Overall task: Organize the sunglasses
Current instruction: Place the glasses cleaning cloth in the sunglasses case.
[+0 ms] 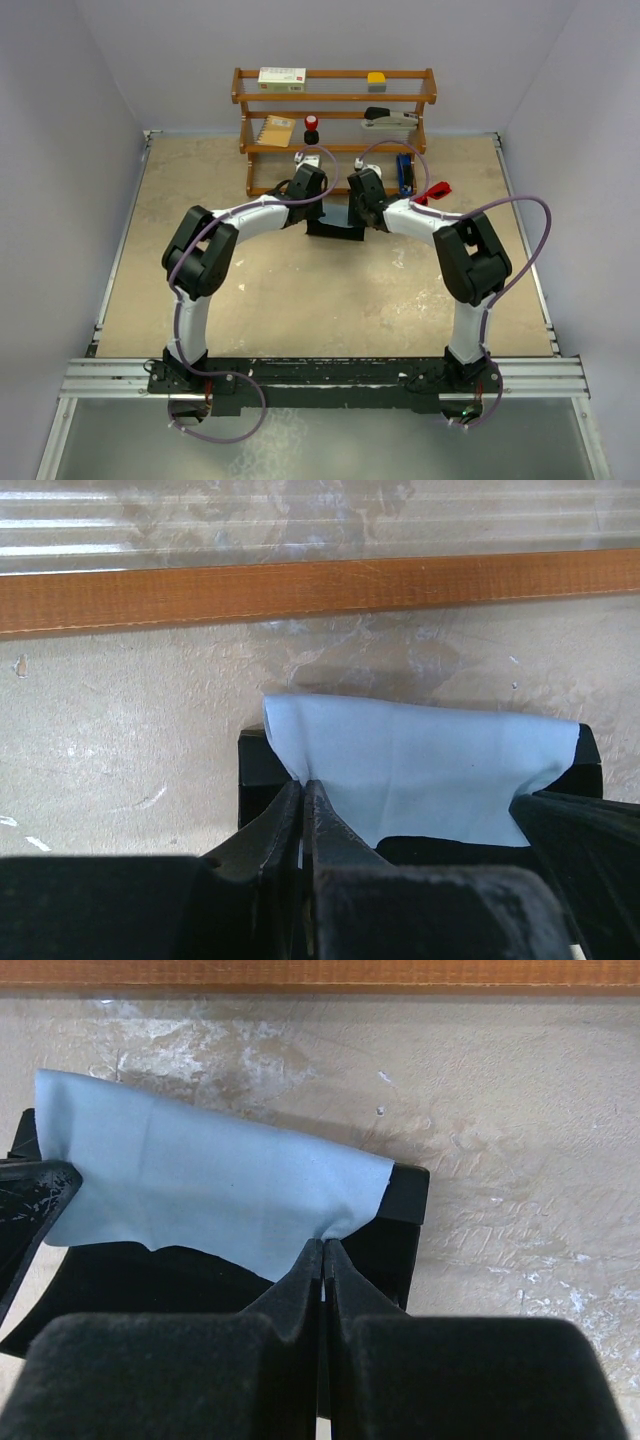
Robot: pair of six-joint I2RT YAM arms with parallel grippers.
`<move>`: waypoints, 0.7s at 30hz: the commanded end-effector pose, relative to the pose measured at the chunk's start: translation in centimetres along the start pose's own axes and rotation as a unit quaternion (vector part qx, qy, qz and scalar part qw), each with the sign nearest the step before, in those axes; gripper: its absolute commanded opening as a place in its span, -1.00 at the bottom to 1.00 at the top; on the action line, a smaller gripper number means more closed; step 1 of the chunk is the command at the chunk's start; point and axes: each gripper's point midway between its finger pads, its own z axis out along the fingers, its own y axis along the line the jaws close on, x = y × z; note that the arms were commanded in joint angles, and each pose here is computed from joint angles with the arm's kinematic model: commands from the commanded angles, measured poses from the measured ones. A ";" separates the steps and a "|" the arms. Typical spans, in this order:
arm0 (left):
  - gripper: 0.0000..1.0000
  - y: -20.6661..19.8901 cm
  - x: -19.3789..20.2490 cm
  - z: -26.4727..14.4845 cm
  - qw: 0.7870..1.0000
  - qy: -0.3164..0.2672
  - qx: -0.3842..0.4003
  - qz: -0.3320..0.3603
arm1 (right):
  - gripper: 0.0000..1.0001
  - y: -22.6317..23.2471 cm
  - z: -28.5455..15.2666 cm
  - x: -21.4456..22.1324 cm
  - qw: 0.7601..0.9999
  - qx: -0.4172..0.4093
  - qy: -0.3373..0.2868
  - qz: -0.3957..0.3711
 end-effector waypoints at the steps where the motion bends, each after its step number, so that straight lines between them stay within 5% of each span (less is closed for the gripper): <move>1: -1.00 0.0 -0.6 0.9 1.000 -0.008 0.002 0.000 | -1.00 -0.2 0.1 -0.7 1.000 0.001 -0.014 -0.003; 21: -1.00 0.8 0.4 2.0 1.000 0.004 -0.011 0.005 | -1.00 -0.5 1.1 0.0 1.000 0.012 -0.006 -0.008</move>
